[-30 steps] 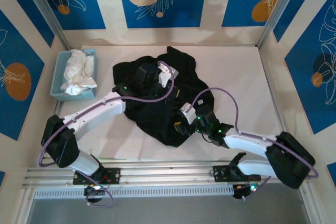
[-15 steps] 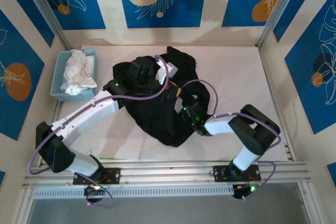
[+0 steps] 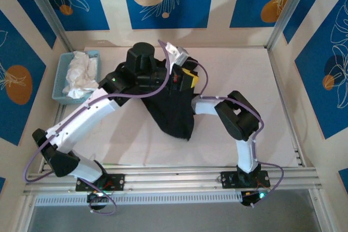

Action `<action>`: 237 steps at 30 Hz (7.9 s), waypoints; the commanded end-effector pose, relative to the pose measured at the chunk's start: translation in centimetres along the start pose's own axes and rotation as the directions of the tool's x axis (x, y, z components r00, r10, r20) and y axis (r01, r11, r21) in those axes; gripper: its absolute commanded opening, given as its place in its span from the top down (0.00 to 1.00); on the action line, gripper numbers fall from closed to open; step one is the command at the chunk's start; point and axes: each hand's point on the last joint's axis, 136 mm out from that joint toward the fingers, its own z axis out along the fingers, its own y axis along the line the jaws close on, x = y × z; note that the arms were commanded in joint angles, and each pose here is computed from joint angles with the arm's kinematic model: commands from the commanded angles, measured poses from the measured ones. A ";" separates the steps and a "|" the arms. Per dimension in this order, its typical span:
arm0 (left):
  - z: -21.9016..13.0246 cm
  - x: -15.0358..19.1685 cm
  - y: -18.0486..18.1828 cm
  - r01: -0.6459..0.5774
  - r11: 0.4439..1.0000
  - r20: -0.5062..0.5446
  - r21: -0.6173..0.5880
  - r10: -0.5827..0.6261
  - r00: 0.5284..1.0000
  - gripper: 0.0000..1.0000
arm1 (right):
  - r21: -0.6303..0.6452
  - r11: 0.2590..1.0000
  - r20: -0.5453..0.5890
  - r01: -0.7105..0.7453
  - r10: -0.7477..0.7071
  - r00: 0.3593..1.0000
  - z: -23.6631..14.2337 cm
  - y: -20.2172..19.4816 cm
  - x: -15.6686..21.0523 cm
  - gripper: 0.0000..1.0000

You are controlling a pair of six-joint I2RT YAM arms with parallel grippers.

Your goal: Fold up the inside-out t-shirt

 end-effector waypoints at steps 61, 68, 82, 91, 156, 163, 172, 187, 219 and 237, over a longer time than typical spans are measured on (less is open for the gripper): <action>-14.2 15.7 29.2 0.349 0.536 0.250 -0.769 -0.250 0.935 1.00 | -0.701 0.656 0.097 -0.281 0.478 0.873 -19.5 -3.2 -19.1 1.00; -14.5 16.0 28.4 0.346 0.552 0.258 -0.759 -0.232 0.938 1.00 | -0.592 0.744 0.049 -0.309 0.416 0.908 -17.4 -4.3 -15.3 1.00; -10.2 21.4 29.1 0.368 0.568 0.202 -0.736 -0.336 0.920 1.00 | -0.765 0.600 0.210 -0.234 0.576 0.790 -24.8 -6.3 -26.4 1.00; -16.7 28.9 31.6 0.371 0.247 0.249 -0.895 -0.415 0.875 0.85 | -0.757 0.622 0.168 -0.200 0.481 0.861 -28.4 -7.7 -23.6 1.00; -0.6 24.3 23.6 0.069 0.771 -0.278 -0.633 -0.310 0.909 0.27 | -0.596 0.506 -0.516 -0.623 0.354 0.780 -26.5 2.8 5.8 1.00; 1.0 26.8 27.0 -0.052 0.721 -0.418 -0.691 -0.340 0.843 0.51 | -0.599 0.509 -0.490 -0.618 0.377 0.786 -26.6 2.0 5.3 1.00; -0.9 12.2 25.4 0.094 0.761 -0.061 -0.642 -0.173 0.983 1.00 | -0.611 0.608 -0.315 -0.507 0.401 0.860 -27.7 -1.0 1.4 1.00; -20.4 -6.3 16.2 0.244 0.885 0.649 -0.397 0.083 0.756 1.00 | -0.477 0.854 0.387 -0.209 0.418 0.822 -33.8 -12.7 -17.0 1.00; -9.7 28.5 20.2 0.139 0.673 -0.125 -0.726 -0.329 0.936 0.37 | -0.614 0.548 -0.582 -0.568 0.172 0.795 -24.6 5.9 7.2 1.00; 1.3 29.5 18.5 0.136 0.843 -0.229 -0.521 -0.292 0.929 0.59 | -0.609 0.561 -0.544 -0.561 0.220 0.810 -24.3 4.4 6.8 1.00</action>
